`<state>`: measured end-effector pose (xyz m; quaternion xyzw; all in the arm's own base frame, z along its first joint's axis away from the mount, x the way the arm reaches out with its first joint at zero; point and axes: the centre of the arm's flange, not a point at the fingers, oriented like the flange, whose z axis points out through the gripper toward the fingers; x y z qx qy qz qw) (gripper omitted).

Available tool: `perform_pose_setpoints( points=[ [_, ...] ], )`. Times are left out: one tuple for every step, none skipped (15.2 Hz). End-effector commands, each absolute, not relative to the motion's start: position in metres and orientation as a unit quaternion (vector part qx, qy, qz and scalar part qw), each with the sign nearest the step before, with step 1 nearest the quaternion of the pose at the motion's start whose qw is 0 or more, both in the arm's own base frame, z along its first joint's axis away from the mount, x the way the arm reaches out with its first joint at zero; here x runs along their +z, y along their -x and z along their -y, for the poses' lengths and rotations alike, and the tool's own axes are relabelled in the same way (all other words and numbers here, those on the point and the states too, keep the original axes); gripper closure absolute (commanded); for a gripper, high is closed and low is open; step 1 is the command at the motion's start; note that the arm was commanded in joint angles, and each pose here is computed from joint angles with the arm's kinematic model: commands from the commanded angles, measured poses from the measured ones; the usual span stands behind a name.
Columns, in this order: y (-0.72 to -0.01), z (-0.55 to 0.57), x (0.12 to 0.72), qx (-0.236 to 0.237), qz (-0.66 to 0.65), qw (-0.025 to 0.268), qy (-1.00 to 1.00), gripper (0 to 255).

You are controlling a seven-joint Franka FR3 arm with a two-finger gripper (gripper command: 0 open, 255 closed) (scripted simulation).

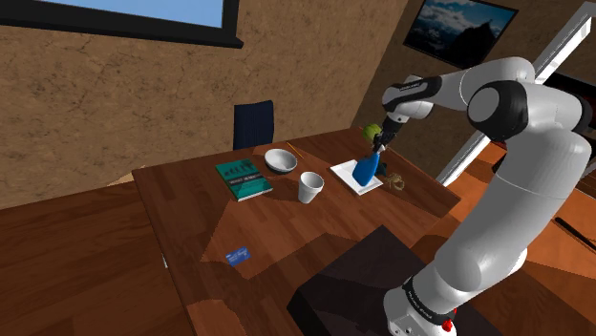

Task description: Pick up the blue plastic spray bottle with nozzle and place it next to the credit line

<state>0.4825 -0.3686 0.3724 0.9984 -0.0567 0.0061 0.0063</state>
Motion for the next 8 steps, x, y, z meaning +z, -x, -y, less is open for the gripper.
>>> perform_pose_setpoints(
  points=[
    [-0.482,0.369,0.383,0.006,0.057,0.006,-0.998,255],
    [-0.482,0.369,0.388,0.006,0.057,0.006,-0.998,255],
    [-0.482,0.369,0.393,0.006,0.057,0.006,-0.998,255],
    [-0.482,0.369,0.398,0.006,0.057,0.006,-0.998,255],
    [-0.482,0.369,0.404,0.006,0.057,0.006,-0.998,255],
    [-0.482,0.369,0.409,0.006,0.057,0.006,-0.998,255],
    [-0.482,0.369,0.414,0.006,0.057,0.006,-0.998,255],
    [-0.482,0.369,0.420,0.006,0.057,0.006,-0.998,255]
  ],
)
